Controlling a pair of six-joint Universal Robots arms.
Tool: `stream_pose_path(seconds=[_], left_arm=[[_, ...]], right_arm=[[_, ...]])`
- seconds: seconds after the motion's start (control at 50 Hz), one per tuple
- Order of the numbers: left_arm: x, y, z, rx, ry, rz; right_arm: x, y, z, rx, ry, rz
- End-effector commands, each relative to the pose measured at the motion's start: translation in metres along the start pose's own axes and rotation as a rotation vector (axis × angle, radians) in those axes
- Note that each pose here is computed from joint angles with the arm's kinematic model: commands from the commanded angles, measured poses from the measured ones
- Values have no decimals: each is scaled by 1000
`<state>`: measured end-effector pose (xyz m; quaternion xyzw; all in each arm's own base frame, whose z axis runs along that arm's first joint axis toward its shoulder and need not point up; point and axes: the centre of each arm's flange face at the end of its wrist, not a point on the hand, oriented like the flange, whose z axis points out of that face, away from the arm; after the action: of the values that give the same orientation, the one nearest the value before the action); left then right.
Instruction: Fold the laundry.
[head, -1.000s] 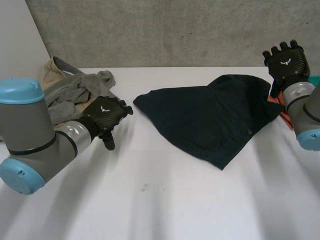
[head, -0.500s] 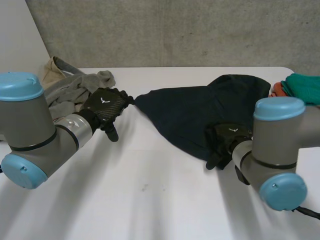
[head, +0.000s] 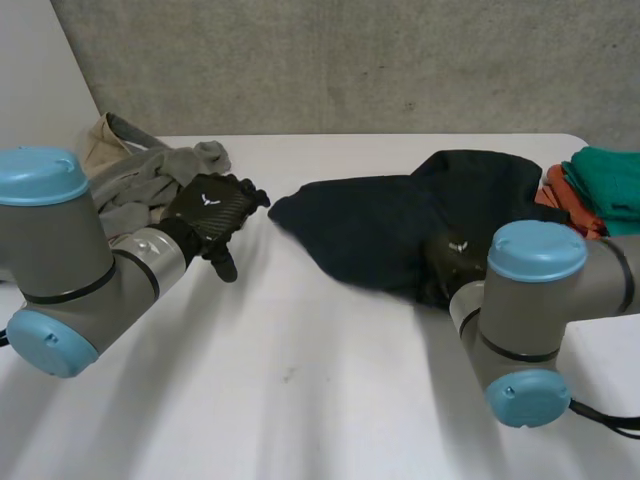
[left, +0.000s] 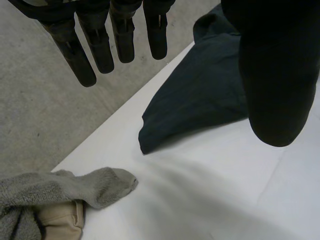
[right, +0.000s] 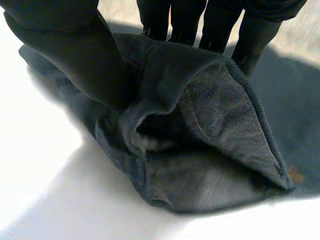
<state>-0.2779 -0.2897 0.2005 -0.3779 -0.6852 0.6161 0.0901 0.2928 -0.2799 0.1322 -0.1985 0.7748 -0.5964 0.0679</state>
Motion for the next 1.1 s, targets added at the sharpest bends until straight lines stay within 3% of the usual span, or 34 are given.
stream_pose_path(seconds=[0.02,0.12,0.28,0.44,0.54,0.6,0.74,0.84,0.98,1.1], left_arm=[[-10,-4,10,53,-38,-39],[-8,11,28,29,-28,-112],[-1,40,56,-16,-3,-183],[9,56,71,-34,14,-222],[19,59,70,-58,35,-337],[19,52,66,-54,25,-350],[-32,-14,32,85,-128,-323],[-70,-83,-18,270,-239,-270],[-81,-170,-99,535,-308,-190],[-76,-195,-142,597,-324,-170]], right_arm=[[-2,-59,-28,177,-37,-108],[-23,-96,-69,265,-134,-197],[-32,-127,-120,339,-195,-193],[-30,-139,-149,384,-220,-139],[-24,-144,-157,411,-214,-117],[-23,-144,-157,409,-210,-117],[-3,-151,-145,412,-134,-126],[7,-166,-146,451,-101,-168],[38,-208,-153,501,-26,-261],[61,-240,-157,515,2,-279]])
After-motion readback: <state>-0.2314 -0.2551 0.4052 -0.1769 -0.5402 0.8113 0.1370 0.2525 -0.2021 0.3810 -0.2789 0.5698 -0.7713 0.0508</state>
